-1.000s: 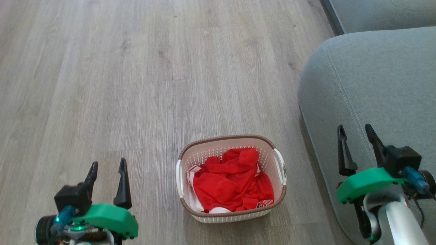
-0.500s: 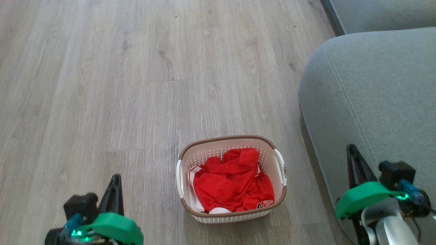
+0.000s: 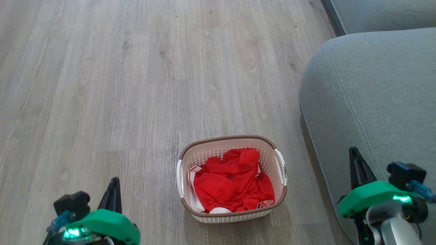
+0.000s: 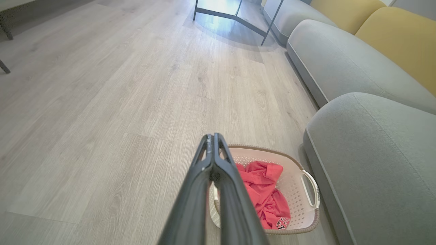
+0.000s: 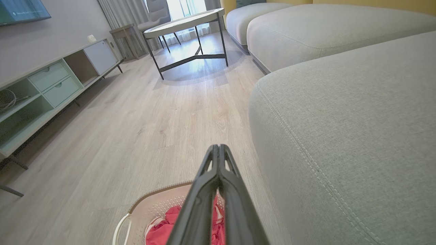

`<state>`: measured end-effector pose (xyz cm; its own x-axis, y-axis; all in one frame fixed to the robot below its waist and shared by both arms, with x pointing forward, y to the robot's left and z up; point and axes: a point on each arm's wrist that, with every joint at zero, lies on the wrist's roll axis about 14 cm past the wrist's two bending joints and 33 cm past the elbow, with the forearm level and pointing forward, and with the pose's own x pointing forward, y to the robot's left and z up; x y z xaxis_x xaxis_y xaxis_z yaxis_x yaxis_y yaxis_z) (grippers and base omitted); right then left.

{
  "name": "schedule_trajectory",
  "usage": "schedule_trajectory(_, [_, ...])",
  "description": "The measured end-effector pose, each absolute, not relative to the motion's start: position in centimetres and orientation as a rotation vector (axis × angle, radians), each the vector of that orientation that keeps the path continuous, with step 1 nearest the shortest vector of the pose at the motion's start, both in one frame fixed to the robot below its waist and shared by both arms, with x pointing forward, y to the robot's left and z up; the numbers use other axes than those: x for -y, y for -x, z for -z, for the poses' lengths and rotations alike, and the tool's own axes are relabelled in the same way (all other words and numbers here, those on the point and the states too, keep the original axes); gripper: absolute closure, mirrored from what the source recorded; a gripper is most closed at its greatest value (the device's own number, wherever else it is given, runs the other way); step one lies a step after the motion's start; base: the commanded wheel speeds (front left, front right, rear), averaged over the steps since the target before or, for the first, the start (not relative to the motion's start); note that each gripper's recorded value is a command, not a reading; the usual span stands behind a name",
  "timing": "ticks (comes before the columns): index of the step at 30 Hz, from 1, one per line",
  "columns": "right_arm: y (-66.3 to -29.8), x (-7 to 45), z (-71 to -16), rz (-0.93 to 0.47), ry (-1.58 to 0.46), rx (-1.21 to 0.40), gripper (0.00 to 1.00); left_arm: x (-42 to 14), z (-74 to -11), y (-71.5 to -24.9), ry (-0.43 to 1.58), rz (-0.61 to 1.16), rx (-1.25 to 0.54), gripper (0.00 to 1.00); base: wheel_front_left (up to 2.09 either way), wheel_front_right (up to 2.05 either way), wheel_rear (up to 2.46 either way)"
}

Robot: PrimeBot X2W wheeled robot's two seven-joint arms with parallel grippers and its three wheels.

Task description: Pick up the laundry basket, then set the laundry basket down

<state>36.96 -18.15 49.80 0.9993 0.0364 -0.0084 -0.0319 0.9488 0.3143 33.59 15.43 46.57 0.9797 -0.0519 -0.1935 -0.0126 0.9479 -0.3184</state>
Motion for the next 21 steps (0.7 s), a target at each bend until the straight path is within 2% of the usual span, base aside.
schedule_trajectory(21, [-36.96, 18.98, -49.15, 0.009, -0.56, -0.039, 1.0, -16.07, -46.1, -34.39, 0.554, -0.012, -0.241, 1.0, 0.0, 0.0, 0.0])
